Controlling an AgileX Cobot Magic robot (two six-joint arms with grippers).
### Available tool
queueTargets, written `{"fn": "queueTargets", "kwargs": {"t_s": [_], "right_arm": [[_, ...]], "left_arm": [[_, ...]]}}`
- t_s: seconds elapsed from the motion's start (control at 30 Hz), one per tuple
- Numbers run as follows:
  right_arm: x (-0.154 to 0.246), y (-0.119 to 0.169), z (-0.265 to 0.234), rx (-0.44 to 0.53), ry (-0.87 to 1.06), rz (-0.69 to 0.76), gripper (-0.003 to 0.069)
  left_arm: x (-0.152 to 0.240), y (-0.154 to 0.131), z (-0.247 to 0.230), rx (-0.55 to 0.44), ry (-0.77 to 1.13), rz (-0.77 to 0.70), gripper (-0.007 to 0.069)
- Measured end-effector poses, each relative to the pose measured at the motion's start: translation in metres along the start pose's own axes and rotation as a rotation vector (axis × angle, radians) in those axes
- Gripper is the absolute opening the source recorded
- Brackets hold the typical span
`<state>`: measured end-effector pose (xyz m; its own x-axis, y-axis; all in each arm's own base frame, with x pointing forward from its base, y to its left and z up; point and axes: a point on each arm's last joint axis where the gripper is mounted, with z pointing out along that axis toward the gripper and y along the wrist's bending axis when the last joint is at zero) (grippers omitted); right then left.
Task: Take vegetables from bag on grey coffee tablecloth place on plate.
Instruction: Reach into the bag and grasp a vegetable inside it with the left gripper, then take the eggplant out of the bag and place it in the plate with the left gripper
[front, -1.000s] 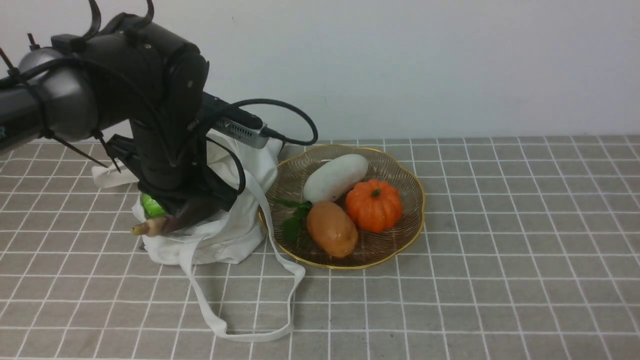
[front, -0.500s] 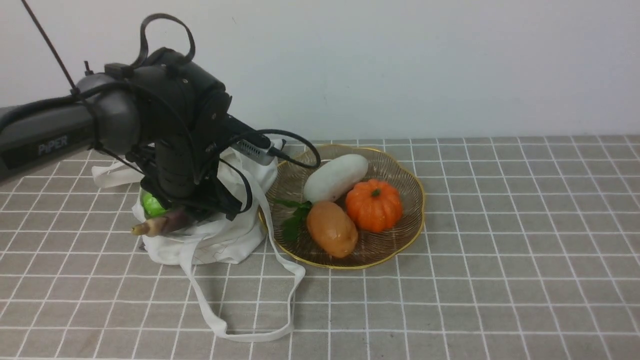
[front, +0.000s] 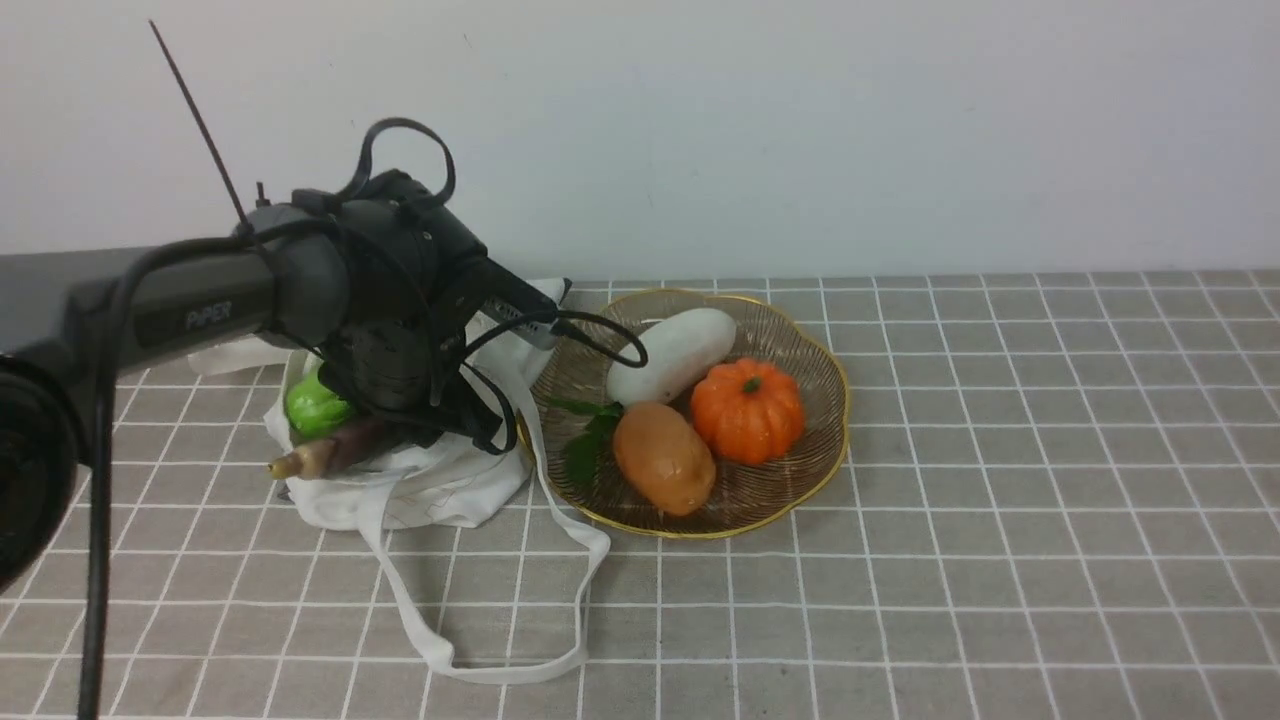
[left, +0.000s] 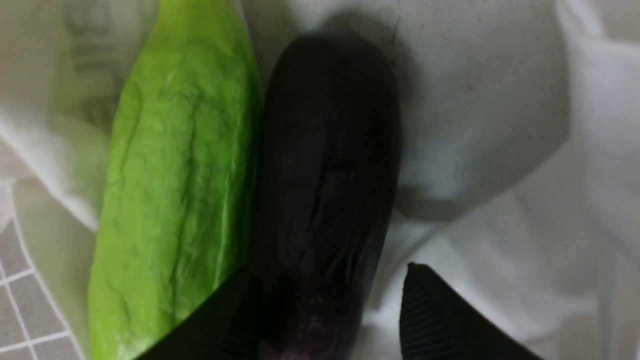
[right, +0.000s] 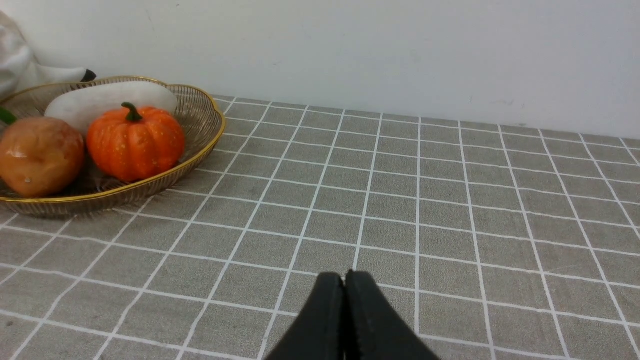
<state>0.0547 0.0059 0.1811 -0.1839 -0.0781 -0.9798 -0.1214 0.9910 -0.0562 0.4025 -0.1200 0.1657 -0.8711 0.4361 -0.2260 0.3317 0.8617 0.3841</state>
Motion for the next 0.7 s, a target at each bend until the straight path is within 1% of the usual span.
{"fn": "queueTargets", "kwargs": {"t_s": [0.13,0.27,0.43,0.5,0.7], "right_arm": [[0.0,0.0,0.0,0.0,0.0,0.0,-0.0015],[0.0,0.0,0.0,0.0,0.0,0.0,-0.0015],[0.0,0.0,0.0,0.0,0.0,0.0,-0.0015],[0.0,0.0,0.0,0.0,0.0,0.0,-0.0015],[0.0,0.0,0.0,0.0,0.0,0.0,-0.0015]], "left_arm": [[-0.001,-0.001,0.013,-0.047,-0.003,-0.006,0.0229],[-0.001,-0.001,0.017,-0.072,-0.004,-0.045,0.0225],[-0.002,-0.004,0.014,-0.074,-0.007,-0.041,0.0225],[-0.002,-0.006,0.008,-0.074,-0.009,-0.033,0.0225],[-0.002,-0.014,-0.063,0.014,-0.082,-0.102,0.0225]]}}
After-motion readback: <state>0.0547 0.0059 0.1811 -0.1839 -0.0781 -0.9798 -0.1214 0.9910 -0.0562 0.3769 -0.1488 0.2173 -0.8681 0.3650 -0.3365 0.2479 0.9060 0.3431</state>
